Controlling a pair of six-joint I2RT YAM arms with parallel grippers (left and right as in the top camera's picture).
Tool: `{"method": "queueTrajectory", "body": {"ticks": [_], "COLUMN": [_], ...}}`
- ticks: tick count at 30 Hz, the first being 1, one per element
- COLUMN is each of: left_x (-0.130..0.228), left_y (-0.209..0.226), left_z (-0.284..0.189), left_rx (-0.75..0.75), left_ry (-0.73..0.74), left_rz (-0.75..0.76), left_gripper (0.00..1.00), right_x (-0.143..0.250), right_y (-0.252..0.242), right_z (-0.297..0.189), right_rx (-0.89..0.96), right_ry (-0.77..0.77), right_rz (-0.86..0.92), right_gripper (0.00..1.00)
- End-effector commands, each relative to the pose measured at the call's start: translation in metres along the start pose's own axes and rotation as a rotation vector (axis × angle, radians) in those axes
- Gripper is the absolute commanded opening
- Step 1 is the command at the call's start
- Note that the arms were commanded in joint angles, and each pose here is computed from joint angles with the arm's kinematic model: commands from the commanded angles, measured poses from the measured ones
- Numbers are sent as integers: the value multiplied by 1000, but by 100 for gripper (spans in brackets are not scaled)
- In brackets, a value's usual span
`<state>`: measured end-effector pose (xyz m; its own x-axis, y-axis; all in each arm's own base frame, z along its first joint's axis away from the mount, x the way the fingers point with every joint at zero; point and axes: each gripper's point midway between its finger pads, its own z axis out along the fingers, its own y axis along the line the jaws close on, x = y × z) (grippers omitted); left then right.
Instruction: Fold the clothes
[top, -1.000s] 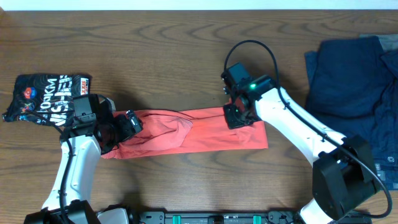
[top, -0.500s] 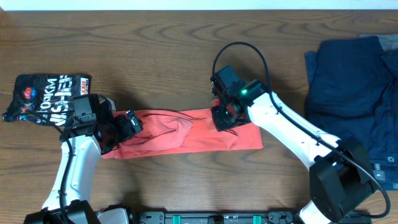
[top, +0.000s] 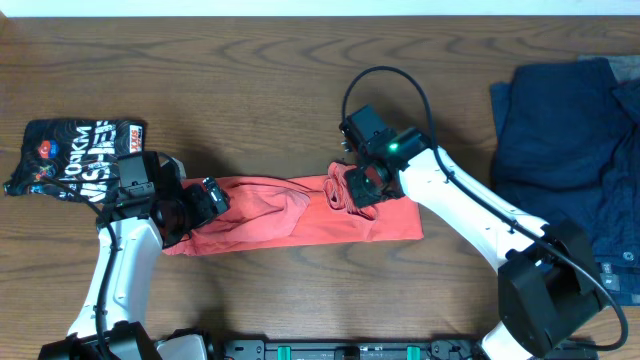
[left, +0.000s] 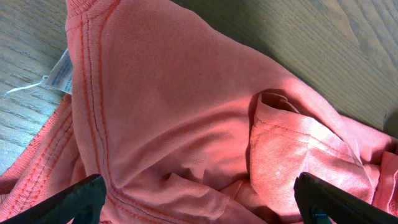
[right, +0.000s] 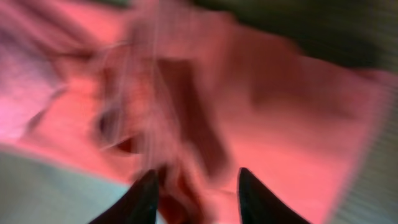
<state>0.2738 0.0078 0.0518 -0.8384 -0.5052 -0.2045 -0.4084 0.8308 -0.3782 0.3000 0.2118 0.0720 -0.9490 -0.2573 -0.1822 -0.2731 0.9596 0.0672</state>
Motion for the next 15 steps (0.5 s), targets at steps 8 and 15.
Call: {"method": "queueTrajectory", "body": {"ticks": [8,15], "left_x": [1,1], "left_y": [1,1], "left_z": [0,0], "left_rx": [4,3], "left_ry": [4,4], "left_rz": [-8,-8], "left_gripper": [98,98], "right_x": [6,28], "right_y": [-22,47], "right_z": [23,43], "right_rx": [98,-274], "right_ry": [-27,77], "right_rz": [182,-46], "right_gripper": [35,34]}}
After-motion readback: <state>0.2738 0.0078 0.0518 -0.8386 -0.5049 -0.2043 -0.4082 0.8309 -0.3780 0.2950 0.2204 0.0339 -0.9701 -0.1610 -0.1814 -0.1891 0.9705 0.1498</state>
